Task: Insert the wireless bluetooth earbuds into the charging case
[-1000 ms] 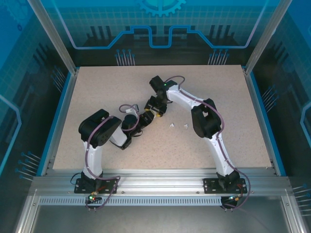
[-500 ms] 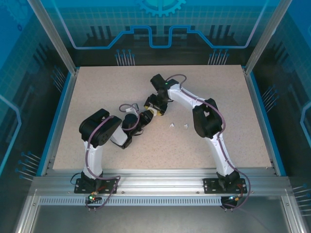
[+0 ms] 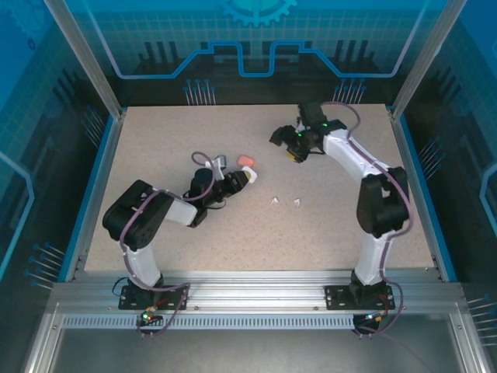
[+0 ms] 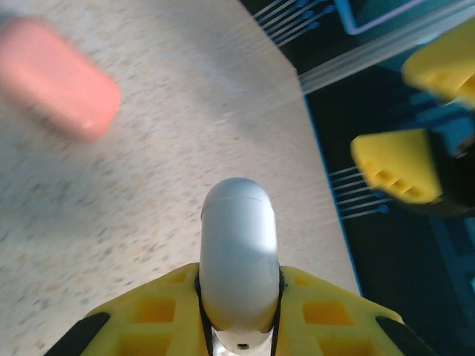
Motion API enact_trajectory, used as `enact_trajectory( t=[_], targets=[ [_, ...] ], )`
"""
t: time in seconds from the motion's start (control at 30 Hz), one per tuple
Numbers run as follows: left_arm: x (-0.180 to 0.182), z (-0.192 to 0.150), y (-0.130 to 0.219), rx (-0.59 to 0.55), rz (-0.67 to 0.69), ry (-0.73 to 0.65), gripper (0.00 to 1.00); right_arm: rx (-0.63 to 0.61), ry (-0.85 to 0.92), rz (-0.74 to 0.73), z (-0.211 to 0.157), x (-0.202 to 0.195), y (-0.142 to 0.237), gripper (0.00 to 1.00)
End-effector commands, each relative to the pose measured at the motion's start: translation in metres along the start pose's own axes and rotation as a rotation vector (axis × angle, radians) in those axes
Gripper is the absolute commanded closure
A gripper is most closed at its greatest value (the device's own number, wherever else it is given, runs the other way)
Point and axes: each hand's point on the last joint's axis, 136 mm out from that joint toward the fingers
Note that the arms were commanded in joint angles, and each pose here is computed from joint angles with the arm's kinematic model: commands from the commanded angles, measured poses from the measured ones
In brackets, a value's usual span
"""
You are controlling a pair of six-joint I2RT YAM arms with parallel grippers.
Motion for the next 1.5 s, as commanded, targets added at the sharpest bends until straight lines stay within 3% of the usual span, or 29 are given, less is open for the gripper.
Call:
enact_trajectory(
  t=[0.0,0.27,0.47,0.83,1.2,1.47],
  targets=[
    [-0.036,0.001,0.009,0.124,-0.093,-0.095,1.0,-0.042,0.168,0.135,-0.009,0.012,0.011,0.3],
    [-0.079,0.003,0.018,0.323,-0.193,-0.142,1.0,-0.136,0.459,0.375,-0.041,0.037,0.047,0.3],
    [-0.098,-0.008,0.022,0.456,-0.227,-0.139,1.0,-0.116,0.537,0.471,-0.05,0.056,0.045,0.3],
    [-0.1,-0.009,0.024,0.448,-0.225,-0.156,1.0,-0.037,0.6,0.504,-0.066,0.08,0.022,0.31],
    [-0.115,-0.005,0.032,0.421,-0.256,-0.19,1.0,0.004,0.445,0.401,-0.058,0.018,-0.015,0.34],
    [-0.121,-0.003,0.033,0.413,-0.269,-0.2,1.0,0.028,0.417,0.363,-0.061,0.001,-0.02,0.37]
  ],
)
Point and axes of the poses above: each hand's point on the last joint's axis, 136 mm out from that joint toward the fingers, its own y axis back along the fingers, its own x axis along the line the jaws close on, z = x × y, and after that the axes turned 14 degrees about y, right-handed
